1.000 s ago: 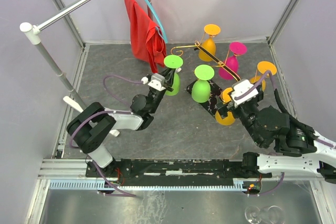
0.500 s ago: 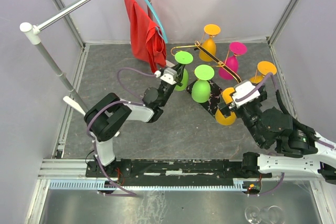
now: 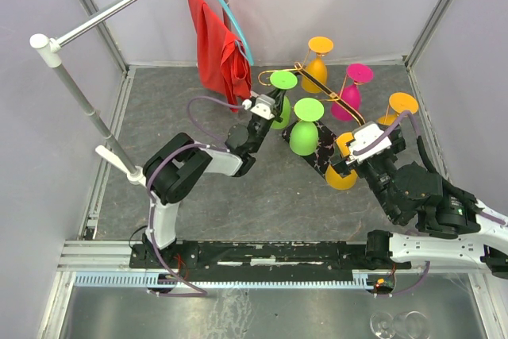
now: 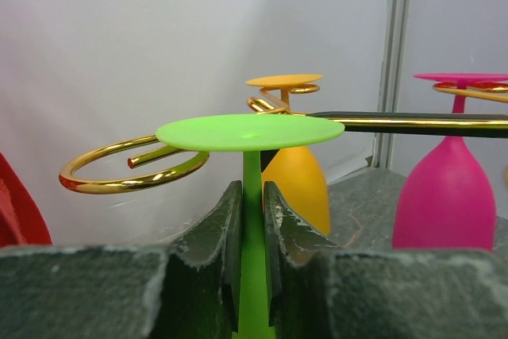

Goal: Place the wine glass upside down on the wine glass rack

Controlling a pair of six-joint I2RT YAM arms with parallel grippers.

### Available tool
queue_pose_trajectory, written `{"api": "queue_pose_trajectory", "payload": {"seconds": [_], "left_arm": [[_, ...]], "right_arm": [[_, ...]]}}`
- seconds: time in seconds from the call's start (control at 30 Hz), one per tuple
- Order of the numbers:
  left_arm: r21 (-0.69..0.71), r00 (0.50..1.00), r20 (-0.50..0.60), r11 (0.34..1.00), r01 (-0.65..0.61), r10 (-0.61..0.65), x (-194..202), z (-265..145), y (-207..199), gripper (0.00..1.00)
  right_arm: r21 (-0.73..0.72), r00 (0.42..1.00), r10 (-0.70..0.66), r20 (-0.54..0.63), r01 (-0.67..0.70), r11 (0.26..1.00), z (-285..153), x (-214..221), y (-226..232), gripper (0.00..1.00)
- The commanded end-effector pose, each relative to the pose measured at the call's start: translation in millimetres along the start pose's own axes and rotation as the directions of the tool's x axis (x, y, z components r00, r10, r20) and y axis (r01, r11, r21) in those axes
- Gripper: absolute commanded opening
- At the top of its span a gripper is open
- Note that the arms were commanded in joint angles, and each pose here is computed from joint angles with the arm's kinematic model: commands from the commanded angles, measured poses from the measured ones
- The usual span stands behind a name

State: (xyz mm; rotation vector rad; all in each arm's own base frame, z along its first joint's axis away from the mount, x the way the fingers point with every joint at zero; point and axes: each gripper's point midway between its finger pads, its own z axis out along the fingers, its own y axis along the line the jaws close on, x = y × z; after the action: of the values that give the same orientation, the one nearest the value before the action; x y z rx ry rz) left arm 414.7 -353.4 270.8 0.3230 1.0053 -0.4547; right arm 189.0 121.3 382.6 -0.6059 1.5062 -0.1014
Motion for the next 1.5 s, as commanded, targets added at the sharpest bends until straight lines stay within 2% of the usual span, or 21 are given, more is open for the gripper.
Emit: {"api": "queue_pose_trajectory", "payload": {"seconds": [0.0,0.3,0.5,0.93,1.23,1.3,1.37,1.47], "left_arm": [[-0.088,0.978,0.209,0.995,0.049,-0.029,-47,15,27,0.03],[-0.146,0.980,0.199,0.988,0.053,-0.023,-37,16,61,0.03],[-0.152,0.987,0.163,0.988,0.020,0.005,-37,0,67,0.03],[-0.067,0.987,0.158,0.997,-0.029,0.039,-67,-29,57,0.03],[0.002,0.987,0.160,1.000,-0.026,0.025,-57,-22,25,0.03],[0.007,0.987,0.160,1.000,-0.020,0.018,-55,-20,20,0.11],[0.003,0.988,0.154,1.000,-0.017,0.016,-52,-21,19,0.30],[-0.007,0.989,0.145,1.000,-0.010,0.011,-52,-25,21,0.49]], "right_arm": [[0.032,0.999,0.039,0.021,-0.039,0.999,-1,-11,-10,1.00],[0.028,0.999,0.025,0.022,-0.025,0.999,1,-13,-7,0.99],[0.028,1.000,0.019,0.021,-0.020,0.999,3,-12,-3,1.00],[0.005,0.999,0.047,0.014,-0.047,0.999,4,-12,4,1.00],[0.027,0.999,0.051,0.001,-0.051,0.998,5,-8,5,1.00],[0.036,0.999,0.044,-0.009,-0.044,0.998,6,-7,4,0.99],[0.044,0.999,0.048,-0.017,-0.047,0.998,5,-6,2,1.00],[0.046,0.998,0.056,-0.021,-0.055,0.997,4,-4,2,1.00]]}}
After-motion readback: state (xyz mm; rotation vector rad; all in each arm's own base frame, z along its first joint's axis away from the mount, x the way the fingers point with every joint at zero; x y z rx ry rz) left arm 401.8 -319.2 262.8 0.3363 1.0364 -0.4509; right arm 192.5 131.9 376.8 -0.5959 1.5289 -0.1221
